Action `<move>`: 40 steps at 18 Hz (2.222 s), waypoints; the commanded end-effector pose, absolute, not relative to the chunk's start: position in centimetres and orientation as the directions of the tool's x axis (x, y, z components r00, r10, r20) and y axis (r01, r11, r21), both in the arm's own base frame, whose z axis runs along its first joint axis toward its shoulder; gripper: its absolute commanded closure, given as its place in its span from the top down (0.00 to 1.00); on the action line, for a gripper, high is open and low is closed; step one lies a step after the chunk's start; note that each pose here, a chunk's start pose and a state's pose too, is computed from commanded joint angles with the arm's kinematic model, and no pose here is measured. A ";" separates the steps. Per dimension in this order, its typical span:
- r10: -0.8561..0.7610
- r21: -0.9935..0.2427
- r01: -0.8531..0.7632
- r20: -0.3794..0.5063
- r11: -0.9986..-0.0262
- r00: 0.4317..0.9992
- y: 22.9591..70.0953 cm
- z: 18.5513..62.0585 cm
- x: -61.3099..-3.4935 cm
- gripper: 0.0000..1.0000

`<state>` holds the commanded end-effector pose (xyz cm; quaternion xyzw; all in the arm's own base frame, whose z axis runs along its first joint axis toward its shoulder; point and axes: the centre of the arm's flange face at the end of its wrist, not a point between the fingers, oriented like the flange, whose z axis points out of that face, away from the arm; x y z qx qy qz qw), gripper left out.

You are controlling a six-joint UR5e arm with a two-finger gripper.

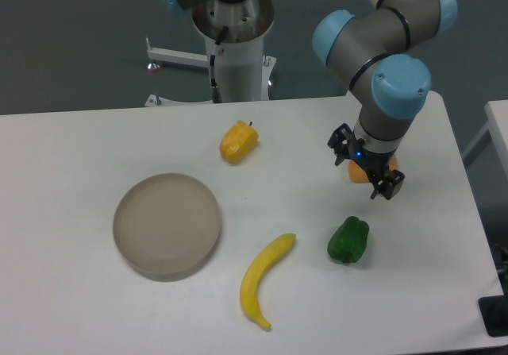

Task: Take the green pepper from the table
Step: 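Move the open gripper over the green bell pepper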

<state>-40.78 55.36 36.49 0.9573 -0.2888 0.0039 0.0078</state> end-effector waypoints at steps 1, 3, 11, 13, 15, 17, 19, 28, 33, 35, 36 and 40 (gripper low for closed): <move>-0.552 0.015 -0.552 0.013 -0.834 0.834 55.4 36.4 -40.7 1.00; -0.547 0.012 -0.547 0.014 -0.837 0.837 55.4 36.4 -40.7 1.00; -0.348 -0.041 -0.353 -0.099 -0.935 0.932 56.5 35.4 -42.4 1.00; -0.333 -0.070 -0.341 -0.107 -0.937 0.937 56.9 35.2 -42.5 1.00; -0.317 -0.078 -0.324 -0.090 -0.943 0.944 56.9 34.4 -43.0 1.00; -0.292 -0.073 -0.297 -0.071 -0.952 0.954 57.2 33.0 -43.3 1.00; -0.249 -0.078 -0.252 -0.054 -0.964 0.967 57.7 31.9 -43.8 1.00; -0.174 -0.105 -0.175 -0.013 -0.979 0.985 57.8 30.5 -44.3 1.00; -0.179 -0.118 -0.182 -0.035 -0.976 0.983 58.6 28.8 -44.6 1.00; -0.180 -0.116 -0.183 -0.031 -0.976 0.983 58.8 28.3 -44.4 1.00; -0.182 -0.113 -0.184 -0.026 -0.977 0.983 58.9 27.8 -44.4 1.00; -0.194 -0.108 -0.195 -0.018 -0.975 0.981 59.5 27.2 -43.7 1.00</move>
